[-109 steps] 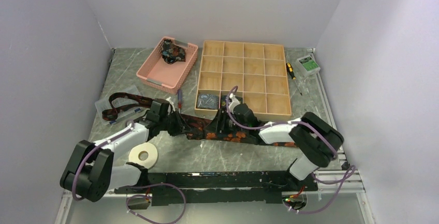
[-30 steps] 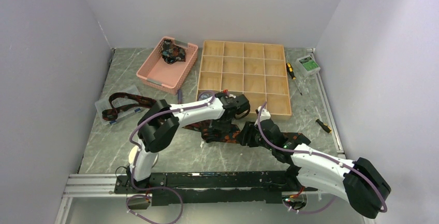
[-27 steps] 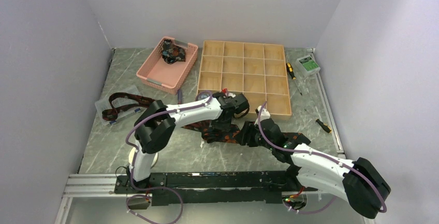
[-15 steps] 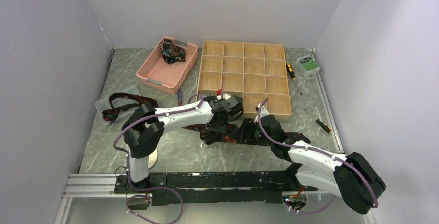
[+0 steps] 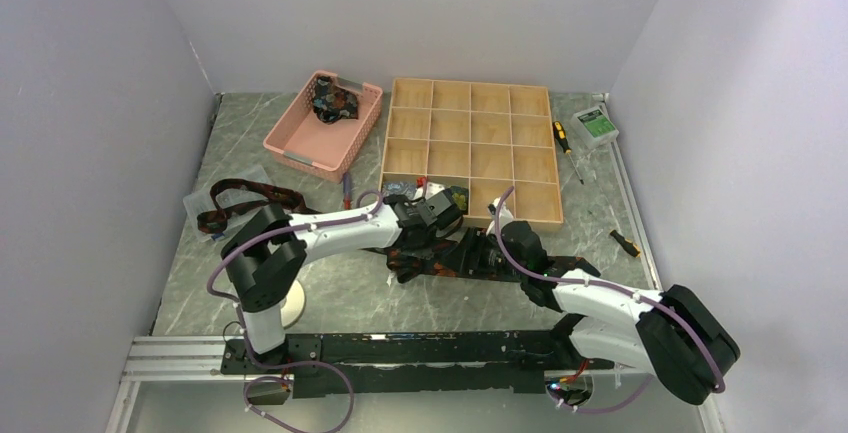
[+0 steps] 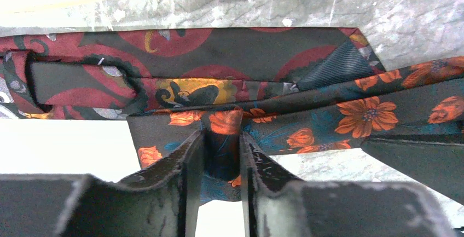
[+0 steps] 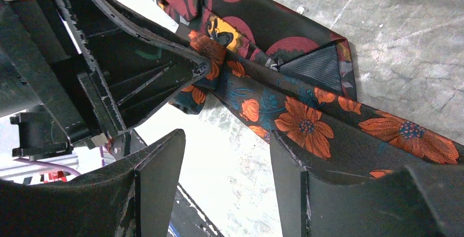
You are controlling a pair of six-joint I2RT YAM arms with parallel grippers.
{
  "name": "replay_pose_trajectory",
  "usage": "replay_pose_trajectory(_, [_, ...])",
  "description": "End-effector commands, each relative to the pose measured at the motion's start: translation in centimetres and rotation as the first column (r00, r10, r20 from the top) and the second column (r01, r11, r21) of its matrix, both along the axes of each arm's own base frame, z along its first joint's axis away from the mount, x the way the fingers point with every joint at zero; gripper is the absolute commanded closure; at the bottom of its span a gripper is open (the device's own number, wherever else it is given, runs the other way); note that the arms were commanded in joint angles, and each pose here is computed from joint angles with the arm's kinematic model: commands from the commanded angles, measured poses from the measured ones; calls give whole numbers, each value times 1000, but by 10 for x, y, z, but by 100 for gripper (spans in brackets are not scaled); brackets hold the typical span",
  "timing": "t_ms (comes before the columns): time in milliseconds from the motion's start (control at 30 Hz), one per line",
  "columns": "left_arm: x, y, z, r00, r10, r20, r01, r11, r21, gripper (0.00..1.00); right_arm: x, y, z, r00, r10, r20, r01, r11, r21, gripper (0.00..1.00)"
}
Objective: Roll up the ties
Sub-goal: Roll the tie at the center of the board.
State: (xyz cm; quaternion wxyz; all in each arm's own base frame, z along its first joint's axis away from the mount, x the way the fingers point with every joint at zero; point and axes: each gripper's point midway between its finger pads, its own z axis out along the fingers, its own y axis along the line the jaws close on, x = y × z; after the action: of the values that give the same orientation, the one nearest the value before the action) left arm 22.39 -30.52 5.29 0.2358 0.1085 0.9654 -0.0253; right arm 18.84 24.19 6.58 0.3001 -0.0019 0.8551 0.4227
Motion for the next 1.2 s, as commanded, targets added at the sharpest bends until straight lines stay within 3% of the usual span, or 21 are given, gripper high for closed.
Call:
replay_pose_trajectory(0, [5, -9, 23, 998, -12, 62, 16, 997, -72, 62, 5, 3, 6, 999, 9, 41, -10, 1000, 19, 38])
replay_pose_trajectory(233, [1, 6, 43, 995, 23, 98, -12, 994, -105, 50, 8, 10, 11, 1000, 17, 20, -18, 999, 34, 37])
replay_pose_trajectory(500, [-7, 28, 69, 988, 62, 140, -42, 989, -140, 46, 12, 21, 20, 999, 40, -12, -39, 997, 63, 34])
replay_pose_trajectory(700, [-44, 32, 73, 991, -47, 124, 87, 934, -347, 52, 22, 36, 26, 994, 66, -90, -56, 993, 108, 29])
replay_pose_trajectory(867, [-70, 28, 77, 980, -121, 161, 189, 828, -528, 58, 41, 48, 34, 993, 69, -94, -60, 994, 95, 27])
replay_pose_trajectory(1167, [-91, 14, 52, 974, -203, 98, 220, 762, -609, 69, 57, 59, 18, 984, 71, -166, -68, 997, 22, 27])
